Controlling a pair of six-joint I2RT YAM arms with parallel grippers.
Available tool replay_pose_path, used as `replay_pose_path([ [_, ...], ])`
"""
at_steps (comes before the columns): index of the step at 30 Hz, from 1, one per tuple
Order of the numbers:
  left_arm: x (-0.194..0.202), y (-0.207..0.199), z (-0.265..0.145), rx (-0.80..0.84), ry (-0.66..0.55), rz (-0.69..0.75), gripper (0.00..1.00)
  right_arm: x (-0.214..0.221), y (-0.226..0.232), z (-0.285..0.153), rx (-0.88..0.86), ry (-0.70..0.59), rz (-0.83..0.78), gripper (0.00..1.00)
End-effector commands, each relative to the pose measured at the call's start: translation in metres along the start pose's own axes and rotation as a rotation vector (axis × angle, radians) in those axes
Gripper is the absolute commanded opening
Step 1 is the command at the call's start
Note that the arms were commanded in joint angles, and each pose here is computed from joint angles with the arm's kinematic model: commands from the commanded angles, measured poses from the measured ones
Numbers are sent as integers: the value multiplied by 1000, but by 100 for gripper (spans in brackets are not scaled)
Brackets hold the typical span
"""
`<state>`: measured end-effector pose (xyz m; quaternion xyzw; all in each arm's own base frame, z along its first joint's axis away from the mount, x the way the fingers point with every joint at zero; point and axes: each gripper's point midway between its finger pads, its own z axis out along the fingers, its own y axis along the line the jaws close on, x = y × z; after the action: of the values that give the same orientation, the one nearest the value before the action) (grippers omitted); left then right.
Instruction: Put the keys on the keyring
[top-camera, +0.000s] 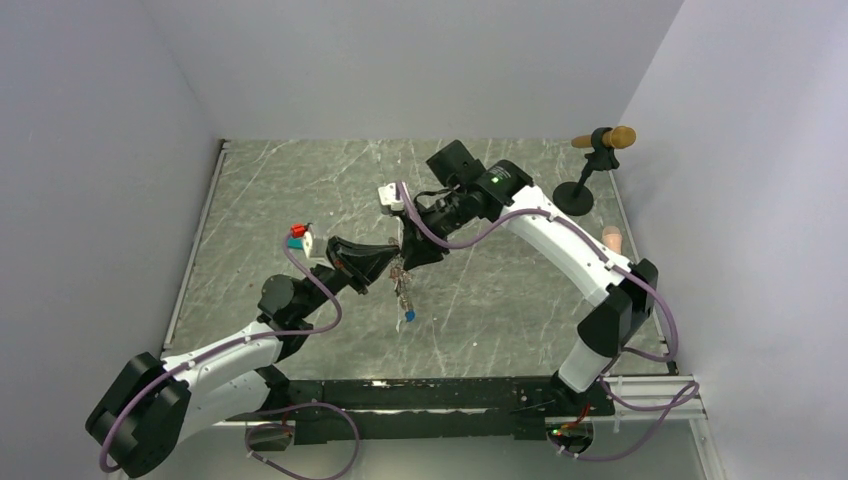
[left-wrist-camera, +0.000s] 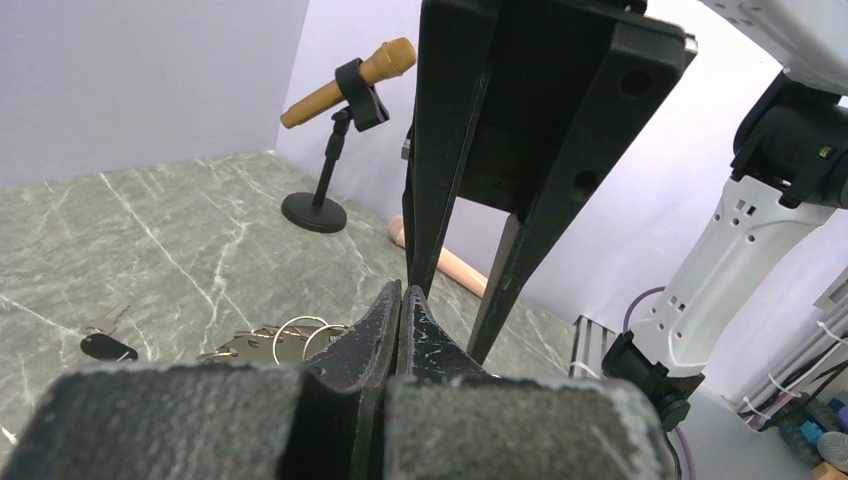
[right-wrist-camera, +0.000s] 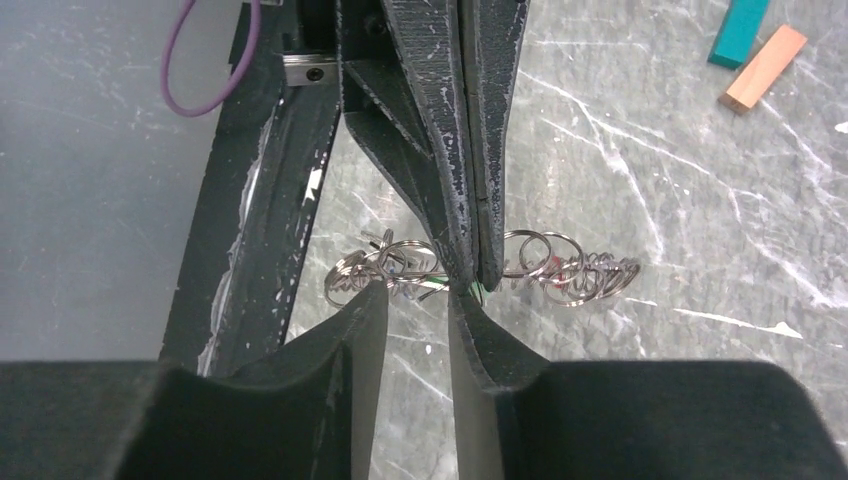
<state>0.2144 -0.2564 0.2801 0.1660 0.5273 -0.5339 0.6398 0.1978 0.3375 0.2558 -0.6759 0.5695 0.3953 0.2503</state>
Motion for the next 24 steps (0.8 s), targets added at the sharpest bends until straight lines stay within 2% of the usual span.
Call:
replay_pose_path([
  [1,-18,-18,3,85,-48,42,0,-28,21,-19,-38,-114,-101,35],
  [12,-23,-22,1,111,-61,53,0,-29,20,-34,-14,-143,-97,37],
  [17,-24,-29,-1,164,-59,58,0,-24,-2,-46,60,-168,-18,37],
  [24,-24,-39,-3,257,-46,62,0,-24,-4,-44,19,-213,22,33],
])
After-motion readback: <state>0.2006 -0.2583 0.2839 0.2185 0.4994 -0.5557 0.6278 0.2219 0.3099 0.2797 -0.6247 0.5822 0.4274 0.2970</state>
